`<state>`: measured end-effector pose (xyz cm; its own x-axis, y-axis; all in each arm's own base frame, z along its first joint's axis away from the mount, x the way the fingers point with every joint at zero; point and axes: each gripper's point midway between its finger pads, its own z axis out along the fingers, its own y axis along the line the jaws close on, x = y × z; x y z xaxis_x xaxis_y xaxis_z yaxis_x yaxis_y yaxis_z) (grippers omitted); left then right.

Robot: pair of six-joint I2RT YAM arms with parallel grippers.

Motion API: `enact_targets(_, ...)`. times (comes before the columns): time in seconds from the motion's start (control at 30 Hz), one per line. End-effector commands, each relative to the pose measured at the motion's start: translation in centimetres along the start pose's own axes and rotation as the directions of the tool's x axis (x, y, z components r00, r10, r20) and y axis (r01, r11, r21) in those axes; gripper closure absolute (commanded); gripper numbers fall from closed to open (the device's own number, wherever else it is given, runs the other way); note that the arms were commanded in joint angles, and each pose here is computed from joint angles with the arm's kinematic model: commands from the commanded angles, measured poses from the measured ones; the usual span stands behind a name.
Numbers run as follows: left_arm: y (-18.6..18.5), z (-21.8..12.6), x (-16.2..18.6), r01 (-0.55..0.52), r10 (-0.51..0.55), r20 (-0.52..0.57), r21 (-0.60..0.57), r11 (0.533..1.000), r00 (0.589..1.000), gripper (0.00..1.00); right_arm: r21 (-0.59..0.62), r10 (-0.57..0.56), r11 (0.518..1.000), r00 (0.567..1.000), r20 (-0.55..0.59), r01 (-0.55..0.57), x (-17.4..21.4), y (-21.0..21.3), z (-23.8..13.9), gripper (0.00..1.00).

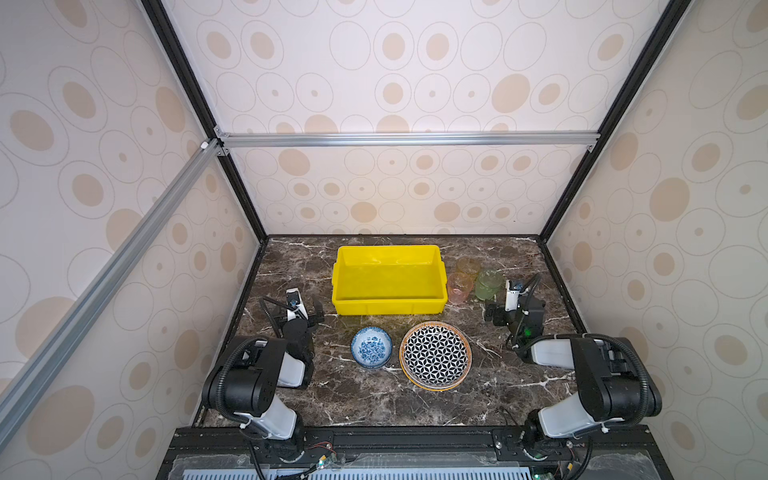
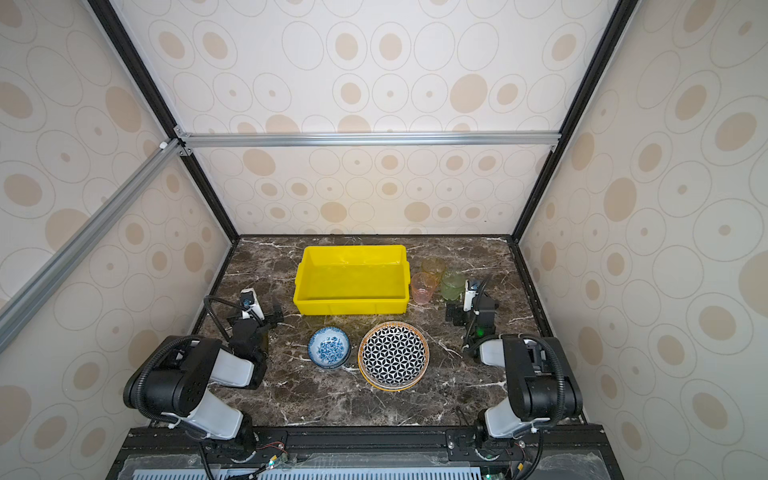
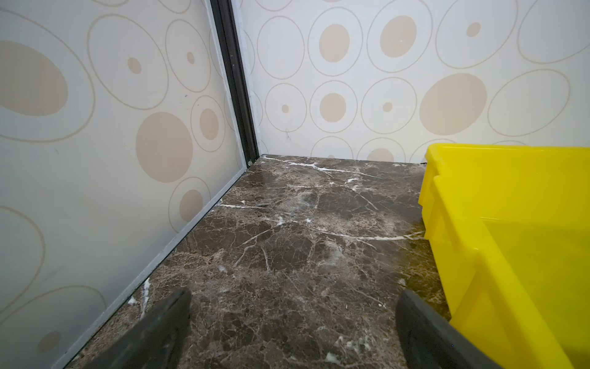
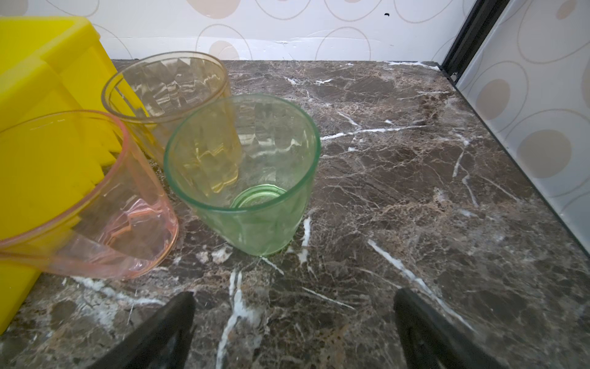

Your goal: Place the mixed dishes into the plastic bin

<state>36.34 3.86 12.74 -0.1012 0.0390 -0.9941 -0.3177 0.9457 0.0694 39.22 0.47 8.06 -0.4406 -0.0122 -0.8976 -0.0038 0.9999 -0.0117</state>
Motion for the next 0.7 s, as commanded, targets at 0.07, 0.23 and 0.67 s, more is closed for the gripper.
enact_targets(0.07,0.0,-0.4,-1.3,0.002,-0.002,0.048,0.011,1.000,0.999,0.01,-0.038,-0.022,0.999,1.000,0.022,0.023,-2.2,0.8,-0.9,0.00)
enact_targets(0.23,-0.6,-0.1,-2.8,-0.028,0.027,0.029,0.019,0.999,0.999,0.01,-0.056,-0.018,0.998,1.000,0.008,0.019,-2.6,1.1,-2.0,0.00)
enact_targets(0.67,0.1,0.7,-6.4,0.130,-0.142,-0.137,-0.090,0.987,0.980,0.01,-0.028,0.067,0.997,0.997,-0.045,-0.069,-6.5,0.9,-4.8,0.00)
